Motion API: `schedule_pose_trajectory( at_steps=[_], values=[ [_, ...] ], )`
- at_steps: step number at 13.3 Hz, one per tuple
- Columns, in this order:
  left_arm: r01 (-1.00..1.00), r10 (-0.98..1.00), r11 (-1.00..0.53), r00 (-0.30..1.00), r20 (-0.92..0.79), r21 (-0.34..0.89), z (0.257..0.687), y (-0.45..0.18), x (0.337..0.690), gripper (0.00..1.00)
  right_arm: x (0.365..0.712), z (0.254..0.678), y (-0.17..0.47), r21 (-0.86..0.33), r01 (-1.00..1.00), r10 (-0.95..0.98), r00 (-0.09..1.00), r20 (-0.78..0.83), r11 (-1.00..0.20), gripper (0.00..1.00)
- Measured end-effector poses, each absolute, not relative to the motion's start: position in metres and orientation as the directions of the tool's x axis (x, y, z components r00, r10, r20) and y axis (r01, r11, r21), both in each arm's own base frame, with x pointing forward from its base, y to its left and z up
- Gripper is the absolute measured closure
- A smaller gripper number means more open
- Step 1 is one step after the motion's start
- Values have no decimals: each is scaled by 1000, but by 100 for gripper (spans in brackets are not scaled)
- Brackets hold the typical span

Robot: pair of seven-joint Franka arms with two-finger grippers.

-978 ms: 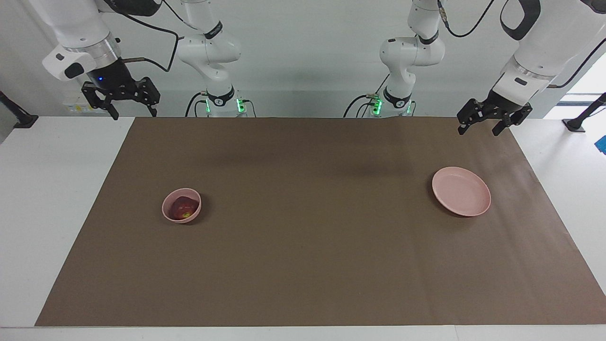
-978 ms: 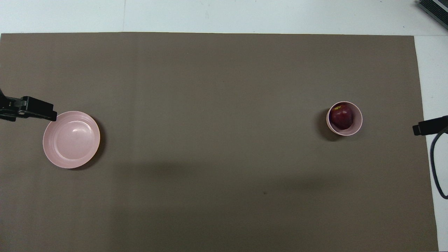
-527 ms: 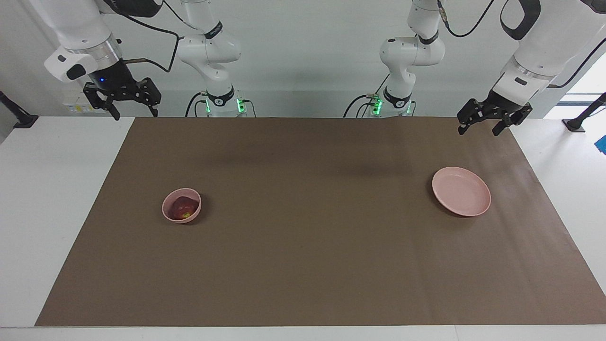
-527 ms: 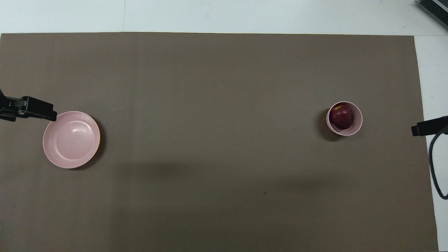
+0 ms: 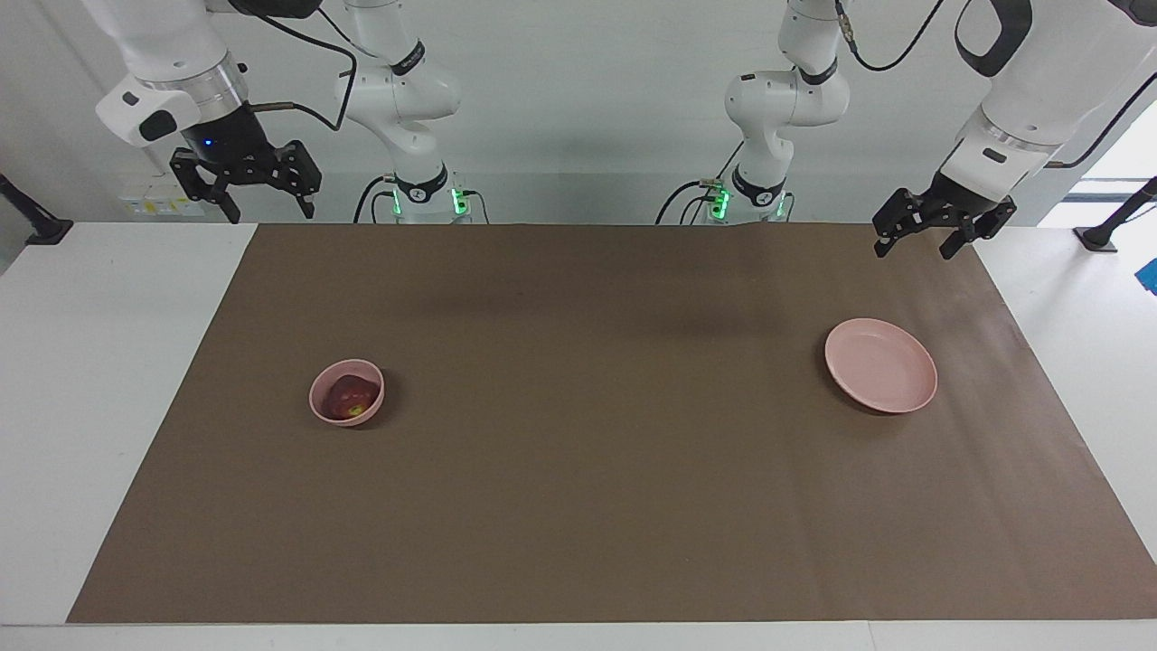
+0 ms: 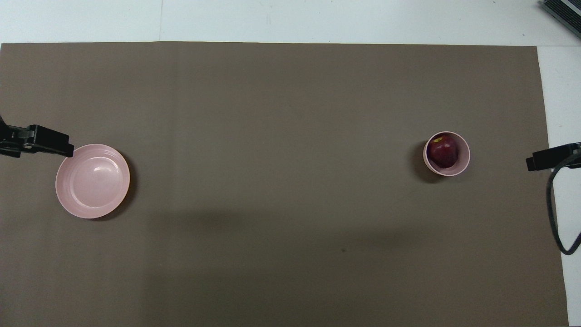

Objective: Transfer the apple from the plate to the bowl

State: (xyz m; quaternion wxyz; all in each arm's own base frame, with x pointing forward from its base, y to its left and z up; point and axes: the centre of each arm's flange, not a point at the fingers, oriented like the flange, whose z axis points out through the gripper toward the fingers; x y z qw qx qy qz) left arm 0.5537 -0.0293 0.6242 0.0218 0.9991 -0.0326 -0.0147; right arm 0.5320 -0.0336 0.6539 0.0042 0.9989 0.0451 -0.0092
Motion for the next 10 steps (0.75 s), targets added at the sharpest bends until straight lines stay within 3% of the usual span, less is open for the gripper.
schedule_pose_trajectory(
  at_steps=[10],
  values=[
    [-65,-66,-997,997,-30,45,624,-29,553,0,538,651,-26,46,111,111,994,6,-993,0]
  ],
)
